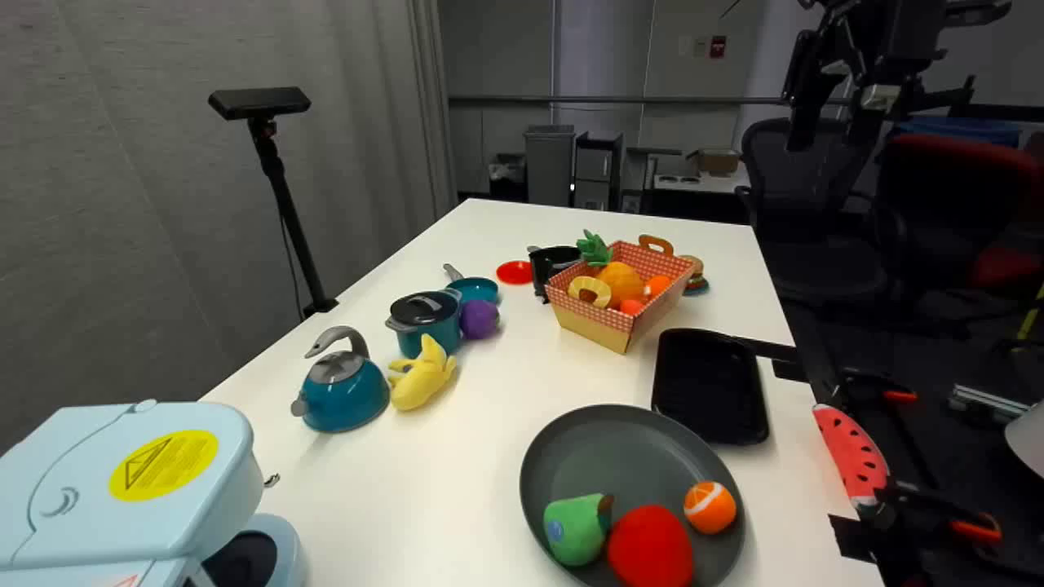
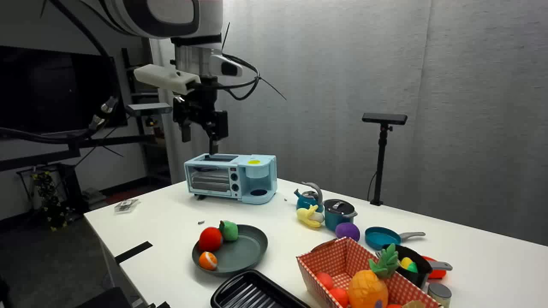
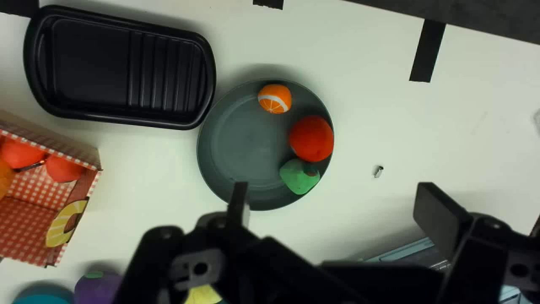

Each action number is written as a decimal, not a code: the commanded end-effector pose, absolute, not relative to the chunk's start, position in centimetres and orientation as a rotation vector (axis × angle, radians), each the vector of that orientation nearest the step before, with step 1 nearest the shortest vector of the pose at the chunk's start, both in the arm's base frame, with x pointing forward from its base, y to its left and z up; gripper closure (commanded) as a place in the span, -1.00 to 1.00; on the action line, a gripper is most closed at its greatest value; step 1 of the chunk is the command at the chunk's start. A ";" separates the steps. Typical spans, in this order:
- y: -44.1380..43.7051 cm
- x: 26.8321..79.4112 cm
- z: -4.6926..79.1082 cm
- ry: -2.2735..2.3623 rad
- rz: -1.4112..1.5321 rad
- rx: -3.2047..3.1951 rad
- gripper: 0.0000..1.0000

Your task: Put the plushy in the basket on the plate and then put it back in the basket

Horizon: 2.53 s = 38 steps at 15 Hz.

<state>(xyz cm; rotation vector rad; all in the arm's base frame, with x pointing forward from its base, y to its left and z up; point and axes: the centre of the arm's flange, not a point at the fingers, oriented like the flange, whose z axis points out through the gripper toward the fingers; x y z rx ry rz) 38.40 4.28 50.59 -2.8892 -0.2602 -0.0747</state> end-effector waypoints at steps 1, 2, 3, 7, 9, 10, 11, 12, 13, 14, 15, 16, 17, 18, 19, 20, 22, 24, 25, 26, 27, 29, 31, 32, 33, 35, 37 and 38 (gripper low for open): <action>4.3 38.4 50.5 -0.260 -0.073 -2.889 -1.00; 4.3 38.4 50.5 -0.261 -0.073 -2.889 -1.00; 4.3 38.4 50.5 -0.261 -0.073 -2.889 -1.00; 4.3 38.4 50.5 -0.261 -0.073 -2.889 -1.00; 4.3 38.4 50.5 -0.261 -0.073 -2.889 -1.00; 4.3 38.4 50.5 -0.261 -0.073 -2.889 -1.00; 4.3 38.4 50.5 -0.261 -0.073 -2.889 -1.00; 4.3 38.4 50.5 -0.261 -0.073 -2.889 -1.00; 4.3 38.4 50.5 -0.261 -0.073 -2.889 -1.00; 4.3 38.4 50.5 -0.261 -0.073 -2.889 -1.00; 4.3 38.4 50.5 -0.261 -0.073 -2.889 -1.00; 4.3 38.4 50.5 -0.261 -0.073 -2.889 -1.00; 4.3 38.4 50.5 -0.261 -0.073 -2.889 -1.00; 4.3 38.4 50.5 -0.261 -0.073 -2.889 -1.00; 4.3 38.4 50.5 -0.261 -0.073 -2.889 -1.00; 4.3 38.4 50.5 -0.261 -0.073 -2.889 -1.00; 4.3 38.4 50.5 -0.261 -0.073 -2.889 -1.00; 4.2 38.4 50.5 -0.273 -0.082 -2.885 -1.00; 4.2 38.4 50.5 -0.273 -0.091 -2.888 -1.00; 4.0 38.4 50.6 -0.277 -0.098 -2.886 -1.00; 3.9 38.5 50.5 -0.288 -0.111 -2.886 -1.00; 3.2 38.9 50.4 -0.305 -0.134 -2.897 -1.00; 2.3 39.3 50.2 -0.329 -0.163 -2.914 -1.00; 1.9 39.5 50.2 -0.346 -0.181 -2.924 -1.00; 1.3 39.8 50.1 -0.365 -0.197 -2.936 -1.00; 0.0 40.2 50.1 -0.393 -0.225 -2.960 -1.00; -1.5 40.7 49.9 -0.409 -0.250 -2.983 -1.00; -2.3 41.0 49.8 -0.415 -0.262 -2.993 -1.00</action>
